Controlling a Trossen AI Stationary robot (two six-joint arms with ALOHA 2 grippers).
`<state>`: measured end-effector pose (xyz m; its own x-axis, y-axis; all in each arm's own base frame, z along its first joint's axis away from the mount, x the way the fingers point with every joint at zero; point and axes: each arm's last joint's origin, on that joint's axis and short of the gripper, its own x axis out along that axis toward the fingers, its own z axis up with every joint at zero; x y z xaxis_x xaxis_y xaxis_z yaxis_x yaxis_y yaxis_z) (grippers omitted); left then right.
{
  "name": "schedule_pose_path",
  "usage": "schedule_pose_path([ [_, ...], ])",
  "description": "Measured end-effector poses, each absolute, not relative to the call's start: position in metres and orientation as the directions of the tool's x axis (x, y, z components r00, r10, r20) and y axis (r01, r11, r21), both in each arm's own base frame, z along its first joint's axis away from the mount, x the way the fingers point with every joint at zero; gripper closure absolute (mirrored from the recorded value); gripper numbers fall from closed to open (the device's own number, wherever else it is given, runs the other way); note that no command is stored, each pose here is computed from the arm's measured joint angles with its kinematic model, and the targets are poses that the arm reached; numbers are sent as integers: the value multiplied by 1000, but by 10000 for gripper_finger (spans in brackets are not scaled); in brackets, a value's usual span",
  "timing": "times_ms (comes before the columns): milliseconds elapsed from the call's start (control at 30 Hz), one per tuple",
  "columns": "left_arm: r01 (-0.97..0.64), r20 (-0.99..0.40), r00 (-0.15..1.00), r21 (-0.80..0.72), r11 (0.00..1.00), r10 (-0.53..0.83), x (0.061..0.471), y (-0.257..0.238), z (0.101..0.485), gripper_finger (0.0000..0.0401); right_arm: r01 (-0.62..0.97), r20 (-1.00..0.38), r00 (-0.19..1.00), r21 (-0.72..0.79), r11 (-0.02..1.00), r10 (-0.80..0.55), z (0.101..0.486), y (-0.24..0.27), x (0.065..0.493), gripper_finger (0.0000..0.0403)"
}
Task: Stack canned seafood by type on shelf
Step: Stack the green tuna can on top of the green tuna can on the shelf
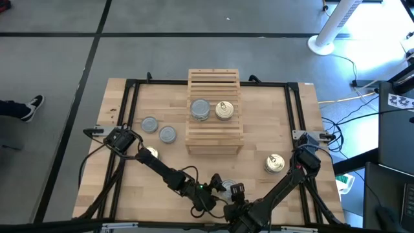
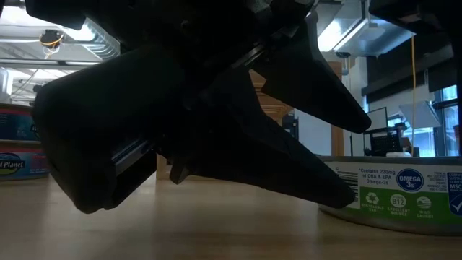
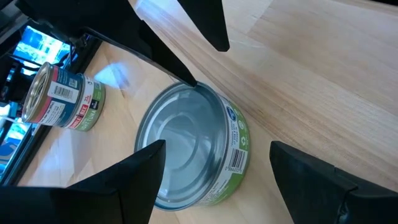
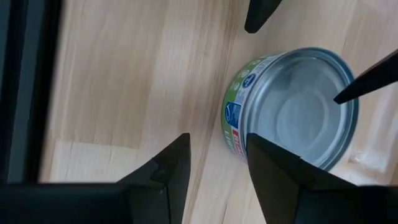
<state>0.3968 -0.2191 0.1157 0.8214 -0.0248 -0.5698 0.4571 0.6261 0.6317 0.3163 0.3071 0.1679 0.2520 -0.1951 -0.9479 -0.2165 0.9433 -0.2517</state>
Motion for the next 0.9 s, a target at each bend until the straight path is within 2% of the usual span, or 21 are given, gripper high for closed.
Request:
schedule_pose_path([
  [900, 457, -570, 821, 632, 626, -25, 397, -219, 116, 116, -271, -943, 245, -288, 918, -224, 156, 302, 312, 249],
])
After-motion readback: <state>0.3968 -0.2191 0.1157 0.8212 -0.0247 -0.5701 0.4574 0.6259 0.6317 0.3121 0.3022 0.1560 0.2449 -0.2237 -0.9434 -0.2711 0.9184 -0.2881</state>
